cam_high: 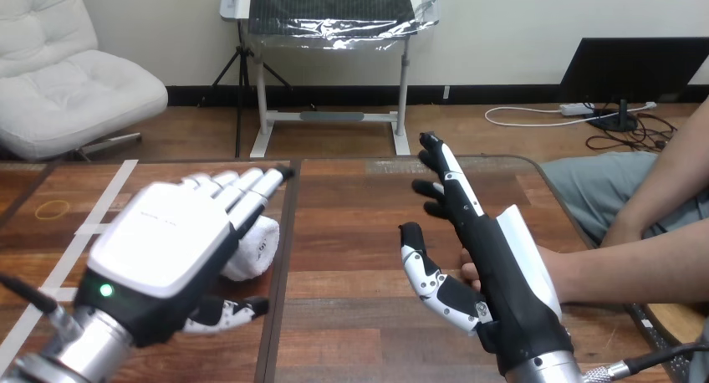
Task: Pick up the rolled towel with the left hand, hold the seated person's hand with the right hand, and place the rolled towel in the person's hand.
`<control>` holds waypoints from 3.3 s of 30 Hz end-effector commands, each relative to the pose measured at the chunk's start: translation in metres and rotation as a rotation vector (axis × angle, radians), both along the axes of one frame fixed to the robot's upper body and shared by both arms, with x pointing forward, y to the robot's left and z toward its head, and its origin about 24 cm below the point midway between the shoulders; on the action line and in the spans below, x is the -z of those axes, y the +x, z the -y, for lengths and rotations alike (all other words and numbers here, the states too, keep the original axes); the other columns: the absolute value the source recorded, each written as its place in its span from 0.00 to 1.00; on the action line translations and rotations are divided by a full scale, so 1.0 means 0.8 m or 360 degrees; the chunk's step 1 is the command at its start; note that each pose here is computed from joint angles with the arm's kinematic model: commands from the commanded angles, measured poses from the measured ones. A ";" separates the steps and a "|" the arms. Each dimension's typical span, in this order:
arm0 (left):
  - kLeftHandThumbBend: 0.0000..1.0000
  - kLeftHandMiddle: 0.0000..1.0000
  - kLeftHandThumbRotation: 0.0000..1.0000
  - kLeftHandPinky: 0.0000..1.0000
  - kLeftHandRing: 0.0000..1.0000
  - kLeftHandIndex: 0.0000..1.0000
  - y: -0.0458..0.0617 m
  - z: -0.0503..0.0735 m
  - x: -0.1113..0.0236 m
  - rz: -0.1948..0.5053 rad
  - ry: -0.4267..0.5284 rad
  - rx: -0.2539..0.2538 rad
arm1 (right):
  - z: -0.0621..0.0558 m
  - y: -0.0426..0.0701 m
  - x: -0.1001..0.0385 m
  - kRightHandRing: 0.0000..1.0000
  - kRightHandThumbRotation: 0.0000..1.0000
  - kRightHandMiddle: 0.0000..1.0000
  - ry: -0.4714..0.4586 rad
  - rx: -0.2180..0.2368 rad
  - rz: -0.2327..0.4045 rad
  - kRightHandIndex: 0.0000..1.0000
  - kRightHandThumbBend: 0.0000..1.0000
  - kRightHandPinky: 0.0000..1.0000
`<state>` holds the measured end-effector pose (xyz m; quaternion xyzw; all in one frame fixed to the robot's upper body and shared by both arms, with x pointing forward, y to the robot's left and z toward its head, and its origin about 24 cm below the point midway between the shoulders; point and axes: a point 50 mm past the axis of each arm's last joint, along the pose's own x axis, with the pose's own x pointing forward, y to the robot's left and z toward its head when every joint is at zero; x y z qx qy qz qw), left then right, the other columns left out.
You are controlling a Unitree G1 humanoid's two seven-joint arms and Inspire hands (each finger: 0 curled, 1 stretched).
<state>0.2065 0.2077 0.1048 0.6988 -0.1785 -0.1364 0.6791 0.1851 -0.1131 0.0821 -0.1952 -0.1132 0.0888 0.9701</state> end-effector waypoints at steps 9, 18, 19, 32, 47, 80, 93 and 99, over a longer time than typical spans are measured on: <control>0.83 0.97 0.19 0.98 0.98 0.96 0.034 -0.020 -0.021 0.0065 0.0073 -0.0040 | -0.003 0.012 -0.012 0.95 0.00 0.99 0.0002 -0.0010 0.0101 1.00 0.00 0.97; 0.86 0.98 0.21 0.99 0.98 0.96 0.055 -0.033 -0.020 0.0073 0.0186 -0.0066 | -0.003 0.012 -0.011 0.97 0.00 1.00 0.0005 -0.0010 0.0090 1.00 0.00 1.00; 0.86 0.99 0.21 0.99 0.98 0.97 0.057 -0.034 -0.020 0.0073 0.0195 -0.0067 | -0.003 0.012 -0.011 0.97 0.00 1.00 0.0007 -0.0011 0.0091 1.00 0.00 1.00; 0.87 1.00 0.20 1.00 1.00 0.98 0.088 -0.047 -0.019 0.0057 0.0300 -0.0125 | -0.003 0.012 -0.011 0.95 0.00 0.99 0.0006 -0.0013 0.0087 1.00 0.00 1.00; 0.86 0.99 0.22 1.00 0.99 0.98 0.122 -0.048 -0.020 -0.0061 0.0421 -0.0127 | -0.003 0.011 -0.010 0.98 0.00 1.00 0.0004 -0.0005 0.0087 1.00 0.00 1.00; 0.86 0.94 0.17 0.96 0.94 0.91 0.176 -0.029 0.001 -0.0388 0.0471 -0.0111 | -0.002 0.007 -0.010 0.98 0.00 1.00 -0.0012 -0.0001 0.0081 1.00 0.00 1.00; 0.88 0.94 0.17 0.96 0.94 0.91 0.189 -0.022 0.015 -0.0483 0.0498 -0.0134 | -0.001 0.006 -0.009 0.98 0.00 1.00 -0.0009 -0.0002 0.0079 1.00 0.00 1.00; 0.87 0.95 0.18 0.97 0.95 0.92 0.193 -0.018 0.019 -0.0521 0.0521 -0.0151 | 0.000 0.005 -0.009 0.97 0.00 1.00 -0.0017 0.0001 0.0071 1.00 0.00 1.00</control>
